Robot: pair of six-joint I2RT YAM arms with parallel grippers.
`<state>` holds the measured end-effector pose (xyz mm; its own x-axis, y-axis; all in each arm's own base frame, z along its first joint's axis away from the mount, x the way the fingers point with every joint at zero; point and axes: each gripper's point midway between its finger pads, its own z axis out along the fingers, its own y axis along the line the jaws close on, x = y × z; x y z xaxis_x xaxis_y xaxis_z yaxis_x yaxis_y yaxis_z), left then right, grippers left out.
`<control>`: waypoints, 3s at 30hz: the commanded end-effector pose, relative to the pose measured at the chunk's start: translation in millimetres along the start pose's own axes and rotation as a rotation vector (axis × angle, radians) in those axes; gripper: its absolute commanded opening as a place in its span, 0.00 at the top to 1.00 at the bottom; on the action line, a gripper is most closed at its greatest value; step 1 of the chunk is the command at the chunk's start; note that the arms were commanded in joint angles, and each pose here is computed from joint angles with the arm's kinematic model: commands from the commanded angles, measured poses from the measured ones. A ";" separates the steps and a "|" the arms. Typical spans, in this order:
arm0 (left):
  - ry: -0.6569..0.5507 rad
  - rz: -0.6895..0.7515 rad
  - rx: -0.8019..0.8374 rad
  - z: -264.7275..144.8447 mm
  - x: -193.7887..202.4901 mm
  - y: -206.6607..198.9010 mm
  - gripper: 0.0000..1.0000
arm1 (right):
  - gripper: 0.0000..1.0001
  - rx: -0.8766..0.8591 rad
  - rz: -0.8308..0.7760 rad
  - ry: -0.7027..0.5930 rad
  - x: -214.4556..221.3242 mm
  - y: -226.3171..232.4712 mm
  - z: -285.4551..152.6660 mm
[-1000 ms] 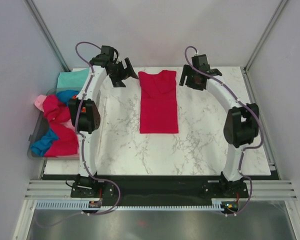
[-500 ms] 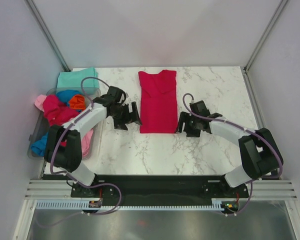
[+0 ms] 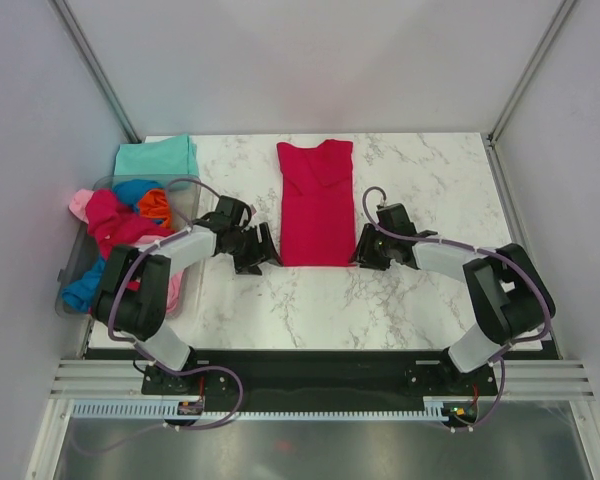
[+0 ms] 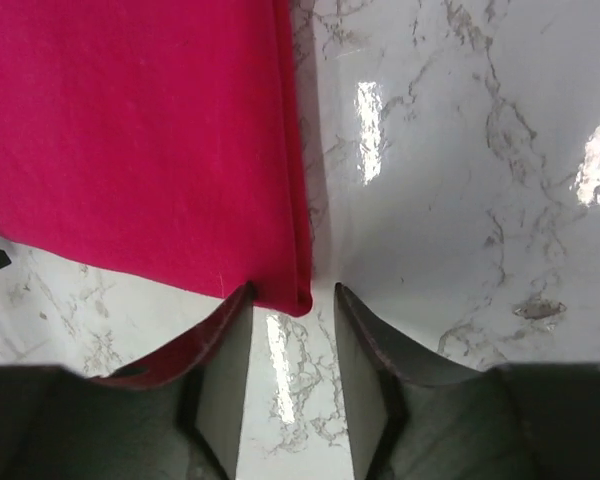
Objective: Fold and stack the t-shirts
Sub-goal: Fold the tshirt
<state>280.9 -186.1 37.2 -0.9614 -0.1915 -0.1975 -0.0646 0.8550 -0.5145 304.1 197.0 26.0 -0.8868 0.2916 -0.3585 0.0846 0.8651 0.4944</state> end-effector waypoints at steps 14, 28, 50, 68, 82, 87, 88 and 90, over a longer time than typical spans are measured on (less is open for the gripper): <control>-0.042 -0.025 0.103 28.5 -9.8 -13.5 0.42 | 0.90 -0.016 -0.011 0.007 8.5 -6.5 19.1; -0.044 -0.004 0.093 47.5 -5.6 -18.7 0.98 | 1.00 -0.030 -0.021 0.019 11.6 -5.1 17.9; -0.106 0.170 0.258 -118.2 118.8 -88.8 0.98 | 1.00 -0.203 -0.008 -0.089 66.4 27.9 -170.4; -0.206 0.233 0.085 -154.2 58.9 -112.0 0.98 | 1.00 -0.047 -0.117 -0.236 -23.6 66.9 -182.3; -0.173 0.198 -0.030 -111.7 -60.3 -87.0 0.98 | 1.00 0.049 -0.174 -0.221 -120.3 81.2 -109.5; -0.123 0.179 -0.048 -78.3 -98.2 -79.1 0.98 | 1.00 0.070 -0.180 -0.185 -146.8 77.7 -69.0; -0.075 0.159 -0.075 -57.1 -102.6 -66.2 0.98 | 1.00 0.085 -0.172 -0.145 -146.9 69.8 -48.3; -0.069 0.143 -0.083 -47.8 -117.4 -64.9 0.98 | 1.00 0.070 -0.184 -0.142 -160.2 74.3 -35.7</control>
<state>366.1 -201.4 138.8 -0.9390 -0.1416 -0.3133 0.0063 0.9039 -0.4276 403.4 202.9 142.9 -0.8456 0.1960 -0.4965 -0.0013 0.9294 0.3691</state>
